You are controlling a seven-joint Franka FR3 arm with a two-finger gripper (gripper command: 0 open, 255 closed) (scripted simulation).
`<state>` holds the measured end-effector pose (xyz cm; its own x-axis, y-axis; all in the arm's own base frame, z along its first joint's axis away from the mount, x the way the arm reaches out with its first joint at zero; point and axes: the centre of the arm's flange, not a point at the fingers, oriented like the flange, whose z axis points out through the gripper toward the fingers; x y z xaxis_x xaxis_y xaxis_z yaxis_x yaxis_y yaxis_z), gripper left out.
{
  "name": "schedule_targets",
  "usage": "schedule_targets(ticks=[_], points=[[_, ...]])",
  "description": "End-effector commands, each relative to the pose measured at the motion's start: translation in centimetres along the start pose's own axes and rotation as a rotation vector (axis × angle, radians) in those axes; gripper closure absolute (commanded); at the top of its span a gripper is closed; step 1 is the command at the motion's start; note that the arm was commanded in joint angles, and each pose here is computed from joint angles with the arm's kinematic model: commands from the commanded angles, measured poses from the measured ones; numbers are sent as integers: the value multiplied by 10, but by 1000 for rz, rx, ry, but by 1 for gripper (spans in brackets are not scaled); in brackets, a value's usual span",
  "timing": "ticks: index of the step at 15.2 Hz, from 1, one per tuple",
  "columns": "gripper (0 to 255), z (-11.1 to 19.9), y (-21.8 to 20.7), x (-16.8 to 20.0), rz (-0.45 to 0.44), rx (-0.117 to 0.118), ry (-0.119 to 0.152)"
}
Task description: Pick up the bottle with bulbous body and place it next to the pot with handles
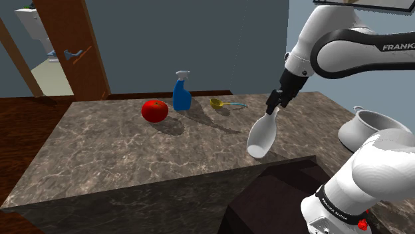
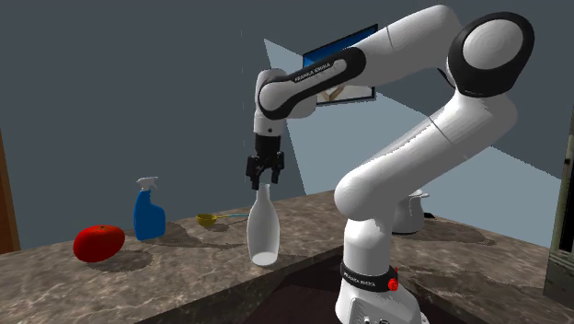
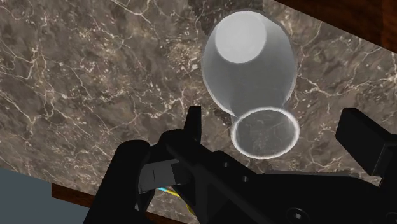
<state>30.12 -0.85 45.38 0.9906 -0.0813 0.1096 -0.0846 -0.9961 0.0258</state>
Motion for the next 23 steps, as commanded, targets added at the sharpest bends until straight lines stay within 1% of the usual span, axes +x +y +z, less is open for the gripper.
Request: schedule_targets(ticks=[1, 4, 12, 13, 22, 23], points=[[0, 11, 0, 0, 1, -1, 1], [0, 25, 0, 0, 1, -1, 1], [0, 25, 0, 0, 1, -1, 1], [255, 25, 0, 0, 1, -1, 1], [255, 25, 0, 0, 1, -1, 1], [255, 20, 0, 0, 1, -1, 1]])
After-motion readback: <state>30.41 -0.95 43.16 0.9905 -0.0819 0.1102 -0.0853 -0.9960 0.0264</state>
